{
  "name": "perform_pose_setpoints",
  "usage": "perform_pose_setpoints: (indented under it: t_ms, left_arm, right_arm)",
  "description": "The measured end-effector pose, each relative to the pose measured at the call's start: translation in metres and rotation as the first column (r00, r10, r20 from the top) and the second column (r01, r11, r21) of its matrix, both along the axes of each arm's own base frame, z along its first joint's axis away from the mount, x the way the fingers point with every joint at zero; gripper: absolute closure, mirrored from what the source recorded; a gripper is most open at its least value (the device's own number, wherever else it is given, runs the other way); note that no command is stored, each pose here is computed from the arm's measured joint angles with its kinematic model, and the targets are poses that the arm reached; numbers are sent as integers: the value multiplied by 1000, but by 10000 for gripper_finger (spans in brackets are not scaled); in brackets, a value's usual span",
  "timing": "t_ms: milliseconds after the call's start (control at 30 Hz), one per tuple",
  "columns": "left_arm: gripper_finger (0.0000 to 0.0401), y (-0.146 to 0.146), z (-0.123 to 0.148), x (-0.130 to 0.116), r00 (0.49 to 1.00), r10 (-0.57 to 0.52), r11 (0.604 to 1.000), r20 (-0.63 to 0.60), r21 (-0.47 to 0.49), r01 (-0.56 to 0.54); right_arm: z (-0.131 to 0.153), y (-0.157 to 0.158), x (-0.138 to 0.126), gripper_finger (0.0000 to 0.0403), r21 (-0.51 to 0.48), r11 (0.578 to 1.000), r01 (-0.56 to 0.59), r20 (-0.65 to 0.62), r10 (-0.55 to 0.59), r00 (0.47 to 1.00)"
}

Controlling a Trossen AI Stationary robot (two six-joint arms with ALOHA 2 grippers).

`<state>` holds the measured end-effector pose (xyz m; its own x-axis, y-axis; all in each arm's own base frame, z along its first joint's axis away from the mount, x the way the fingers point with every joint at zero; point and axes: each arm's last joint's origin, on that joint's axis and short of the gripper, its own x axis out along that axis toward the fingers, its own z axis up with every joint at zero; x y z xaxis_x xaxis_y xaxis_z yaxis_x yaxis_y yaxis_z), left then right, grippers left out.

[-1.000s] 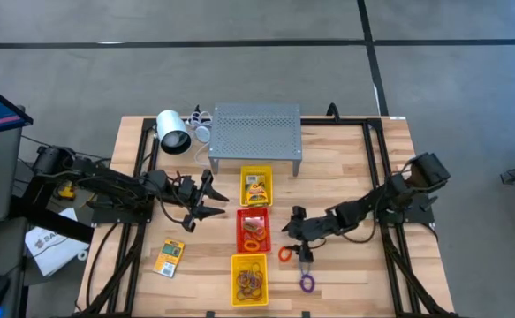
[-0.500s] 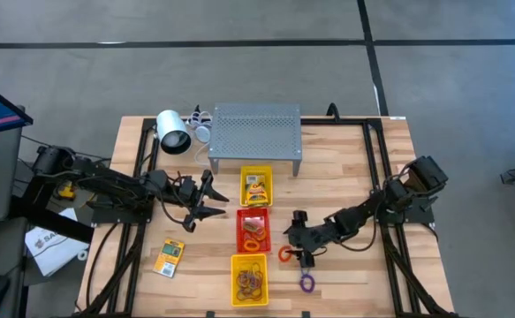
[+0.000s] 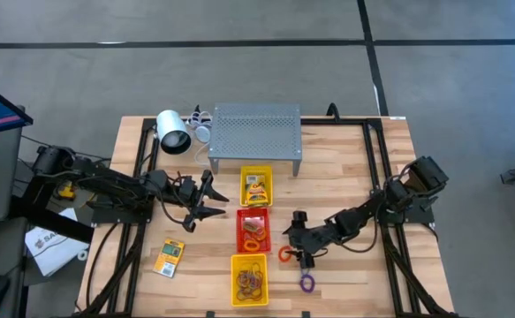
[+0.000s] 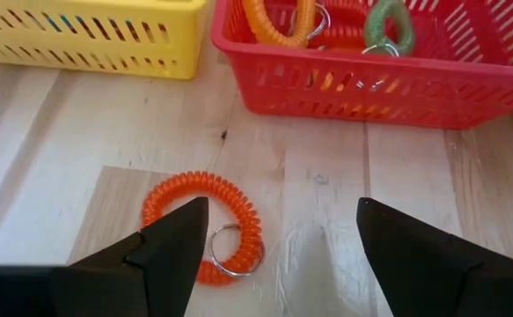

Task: Pick & Place Office Desk Supplies
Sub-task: Put the orange spring rubber band into the red bin

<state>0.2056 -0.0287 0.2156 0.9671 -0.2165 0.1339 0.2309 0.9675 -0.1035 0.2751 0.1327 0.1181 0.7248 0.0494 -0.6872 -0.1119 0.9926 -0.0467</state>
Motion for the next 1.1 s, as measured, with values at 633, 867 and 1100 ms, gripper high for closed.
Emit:
perform_pose_setpoints:
  t_ms: [633,867,1100]
  left_arm:
    - [242,0,0,0,1000,0,1000,0,0,0]
    - [242,0,0,0,1000,1,1000,1,4,-1]
    - [242,0,0,0,1000,1,1000,1,5,-1]
  right_arm:
    - [0,0,0,117,-9,1000,-17,5,17,1000]
    - [1,1,1,117,-4,999,-47,15,47,999]
    - [-14,7,11,117,-8,998,-70,-23,70,997]
